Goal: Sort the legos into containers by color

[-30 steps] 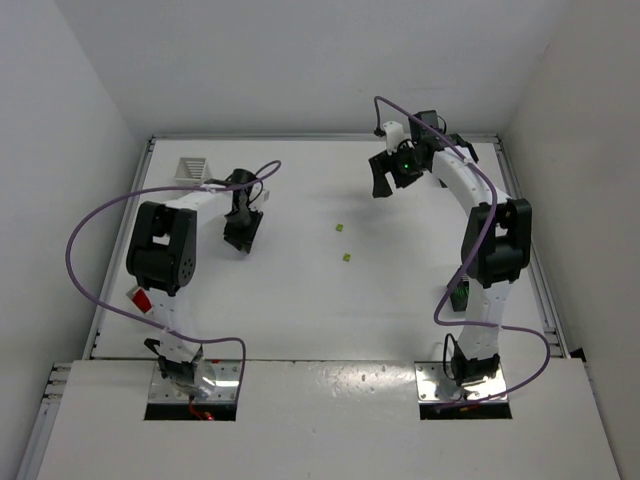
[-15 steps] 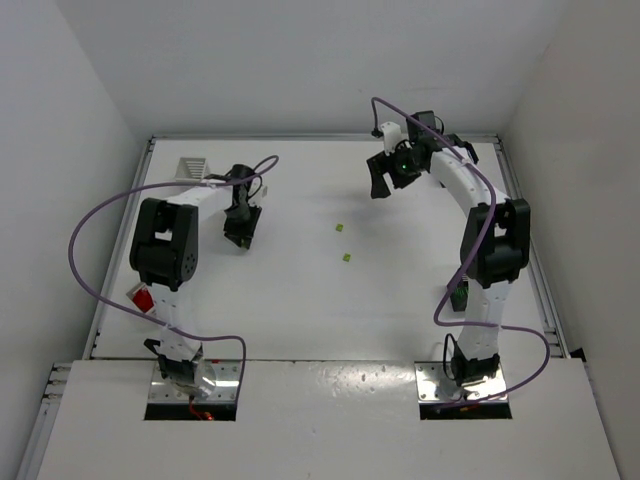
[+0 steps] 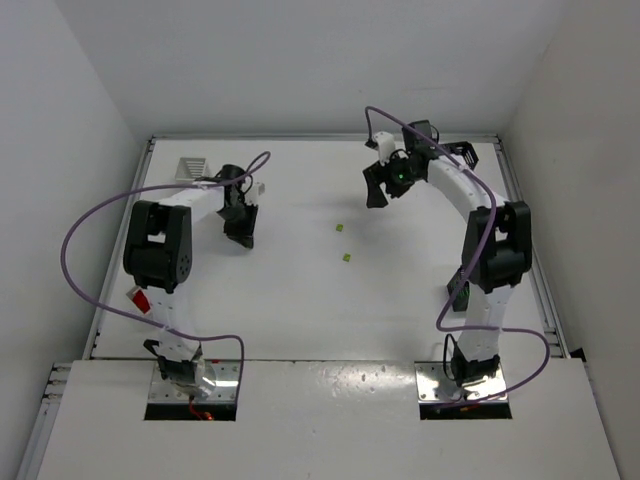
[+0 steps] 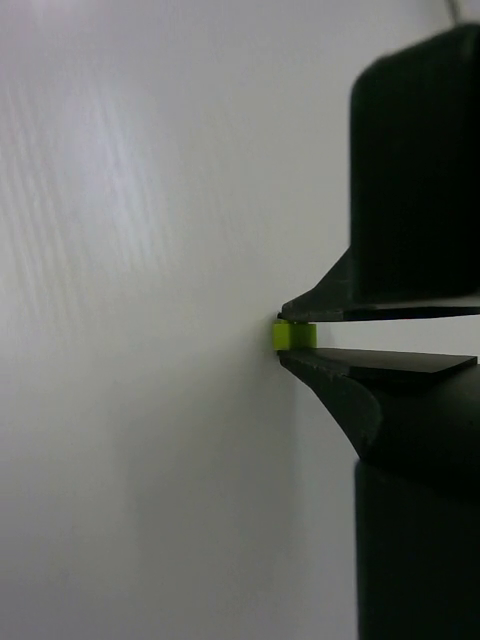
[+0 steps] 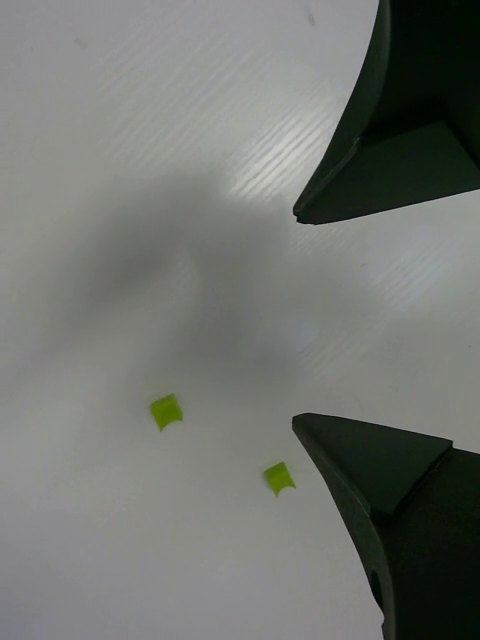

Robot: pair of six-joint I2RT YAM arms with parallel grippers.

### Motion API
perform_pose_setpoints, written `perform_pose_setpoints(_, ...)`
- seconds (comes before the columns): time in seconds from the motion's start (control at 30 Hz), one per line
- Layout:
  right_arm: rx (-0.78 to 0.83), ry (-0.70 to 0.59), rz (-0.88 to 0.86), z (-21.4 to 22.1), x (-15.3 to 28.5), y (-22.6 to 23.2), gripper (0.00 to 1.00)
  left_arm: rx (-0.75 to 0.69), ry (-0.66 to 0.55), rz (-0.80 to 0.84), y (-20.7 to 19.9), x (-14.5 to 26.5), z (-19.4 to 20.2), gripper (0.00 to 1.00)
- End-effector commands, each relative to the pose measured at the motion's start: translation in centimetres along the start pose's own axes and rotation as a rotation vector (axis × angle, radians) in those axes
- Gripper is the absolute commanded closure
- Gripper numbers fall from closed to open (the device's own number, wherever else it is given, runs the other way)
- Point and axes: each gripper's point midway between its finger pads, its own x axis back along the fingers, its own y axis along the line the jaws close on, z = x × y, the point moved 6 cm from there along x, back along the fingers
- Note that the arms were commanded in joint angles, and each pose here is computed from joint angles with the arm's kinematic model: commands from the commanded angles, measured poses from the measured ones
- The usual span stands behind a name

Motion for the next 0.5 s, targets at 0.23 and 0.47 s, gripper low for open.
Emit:
perform_pose_setpoints(0.23, 0.436, -0.497, -0.302, 1.0, 2.6, 9.8, 0.24, -0.048, -0.338, 0.973, -9.4, 10.6, -1.5, 0.98)
perform_pose_setpoints(0.47, 0.472, -0.562, -0.438, -0.7, 1.0, 13.8, 0.35, -0.136, -0.280, 1.177, -12.6, 13.0, -1.9, 0.98)
